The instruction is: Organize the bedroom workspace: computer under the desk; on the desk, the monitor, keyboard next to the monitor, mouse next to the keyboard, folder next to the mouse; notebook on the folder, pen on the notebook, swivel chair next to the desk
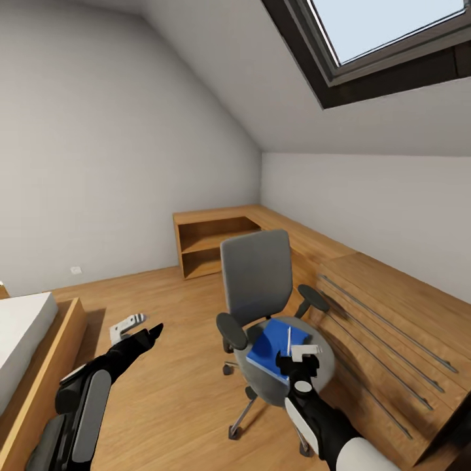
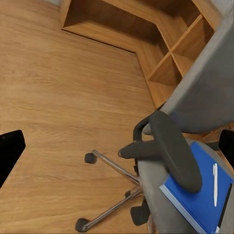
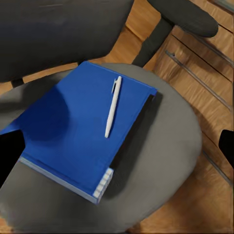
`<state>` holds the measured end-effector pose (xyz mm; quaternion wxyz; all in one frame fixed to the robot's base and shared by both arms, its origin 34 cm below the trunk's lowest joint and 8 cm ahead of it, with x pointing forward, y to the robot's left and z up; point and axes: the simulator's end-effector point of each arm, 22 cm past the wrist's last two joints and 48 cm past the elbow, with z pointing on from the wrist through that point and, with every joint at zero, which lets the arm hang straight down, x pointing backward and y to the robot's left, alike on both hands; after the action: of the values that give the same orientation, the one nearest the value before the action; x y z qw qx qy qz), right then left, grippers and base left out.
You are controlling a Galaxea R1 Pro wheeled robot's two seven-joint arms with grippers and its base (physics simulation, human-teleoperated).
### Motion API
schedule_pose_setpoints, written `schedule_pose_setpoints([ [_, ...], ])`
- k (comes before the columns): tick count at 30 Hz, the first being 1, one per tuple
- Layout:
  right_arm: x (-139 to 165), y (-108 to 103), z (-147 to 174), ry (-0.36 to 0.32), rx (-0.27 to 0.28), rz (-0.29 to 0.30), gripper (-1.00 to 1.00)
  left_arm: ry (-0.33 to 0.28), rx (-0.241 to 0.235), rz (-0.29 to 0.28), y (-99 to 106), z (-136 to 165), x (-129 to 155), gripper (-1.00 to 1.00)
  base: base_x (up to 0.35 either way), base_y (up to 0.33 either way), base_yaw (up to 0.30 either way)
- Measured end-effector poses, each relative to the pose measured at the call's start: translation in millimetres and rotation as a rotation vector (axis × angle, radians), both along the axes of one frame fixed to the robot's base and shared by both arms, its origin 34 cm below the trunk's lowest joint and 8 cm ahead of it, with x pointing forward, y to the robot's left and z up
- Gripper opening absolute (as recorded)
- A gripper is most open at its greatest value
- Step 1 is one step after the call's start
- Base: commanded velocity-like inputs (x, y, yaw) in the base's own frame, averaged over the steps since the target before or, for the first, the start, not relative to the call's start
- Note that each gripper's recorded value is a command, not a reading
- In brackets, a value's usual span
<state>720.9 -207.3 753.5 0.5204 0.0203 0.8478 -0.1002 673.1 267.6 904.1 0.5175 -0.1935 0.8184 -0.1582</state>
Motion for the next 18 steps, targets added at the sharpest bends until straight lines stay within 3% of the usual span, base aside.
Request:
schedule_pose_setpoints([
  [5,-7.7,-3.4,-23.4,0.058,-0.005,0.018,1.0,-0.003,-0.001,0.053,28.0,1.5,-3.3,1.0,0.003,0.003,0.0],
  [11,50.6,-23.8,7.0,0.088,-0.008,0.054,1.0,-0.005,0.007,0.07,40.1,2.7,-4.7,1.0,0.0,0.0,0.0],
  [15,75.9,-34.0,32.0,0.078,0.031,0.044,1.0,-0.006,0.007,0.072,41.0,3.1,-4.7,1.0,0.037,0.027,0.0],
  [18,76.2,-39.4,29.8,0.105,0.117,-0.006,1.0,-0.008,0.005,0.067,38.9,3.9,-4.5,1.0,0.199,0.138,0.0],
])
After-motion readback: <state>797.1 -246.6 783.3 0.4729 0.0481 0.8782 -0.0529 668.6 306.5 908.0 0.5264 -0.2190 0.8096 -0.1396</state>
